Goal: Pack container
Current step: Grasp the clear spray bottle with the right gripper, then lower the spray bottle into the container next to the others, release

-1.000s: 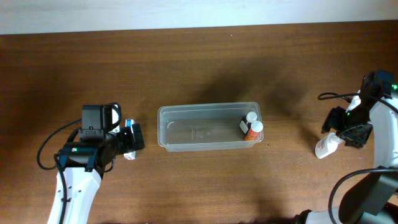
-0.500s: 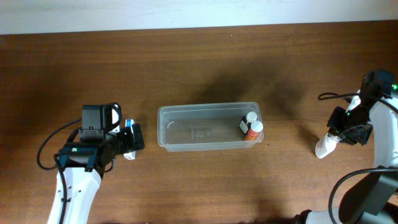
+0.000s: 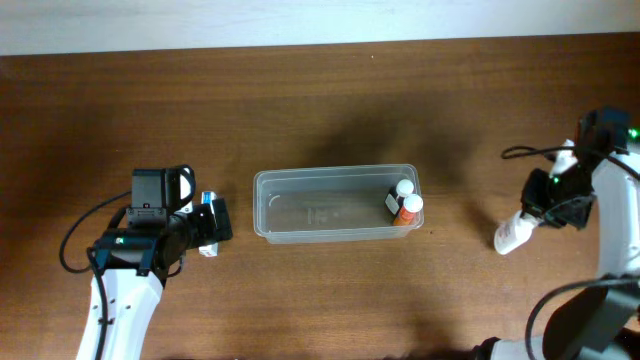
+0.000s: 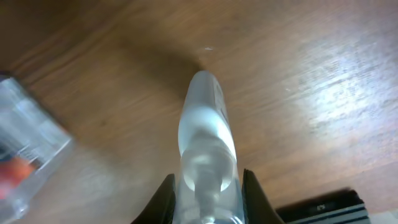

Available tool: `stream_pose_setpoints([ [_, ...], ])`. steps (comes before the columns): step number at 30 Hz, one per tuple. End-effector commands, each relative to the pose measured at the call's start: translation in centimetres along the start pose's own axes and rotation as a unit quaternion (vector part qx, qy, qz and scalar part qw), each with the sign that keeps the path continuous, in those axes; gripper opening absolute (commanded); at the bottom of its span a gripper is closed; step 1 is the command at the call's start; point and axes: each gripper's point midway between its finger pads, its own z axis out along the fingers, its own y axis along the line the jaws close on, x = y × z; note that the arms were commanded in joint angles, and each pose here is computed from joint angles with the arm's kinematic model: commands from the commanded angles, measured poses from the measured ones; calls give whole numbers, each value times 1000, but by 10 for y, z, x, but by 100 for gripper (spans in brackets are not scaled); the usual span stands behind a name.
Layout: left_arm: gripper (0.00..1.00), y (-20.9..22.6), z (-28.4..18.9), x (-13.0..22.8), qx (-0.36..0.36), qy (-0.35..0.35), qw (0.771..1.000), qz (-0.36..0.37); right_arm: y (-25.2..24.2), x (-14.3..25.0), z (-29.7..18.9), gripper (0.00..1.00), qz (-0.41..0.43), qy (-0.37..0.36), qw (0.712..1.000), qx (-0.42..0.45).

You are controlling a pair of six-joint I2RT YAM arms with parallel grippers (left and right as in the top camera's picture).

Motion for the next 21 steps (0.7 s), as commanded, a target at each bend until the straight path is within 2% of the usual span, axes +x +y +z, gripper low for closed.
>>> stream_pose_setpoints([
  [1,100,-2,-4,-6,5,-7,1000,-3,47,2,-73,13,-84,-100,991,-33],
  [5,100,-2,-4,-6,5,-7,1000,-3,106,30,-139,14,-188,-175,964,-68],
  [9,100,-2,-4,-6,5,-7,1000,-3,161,60,-168,15,-257,-204,938,-113],
  [14,100,-2,-4,-6,6,-7,1000,-3,200,75,-157,15,-280,-192,933,-121],
  [21,100,-2,-4,-6,5,-7,1000,-3,240,73,-98,14,-304,-118,942,-78],
])
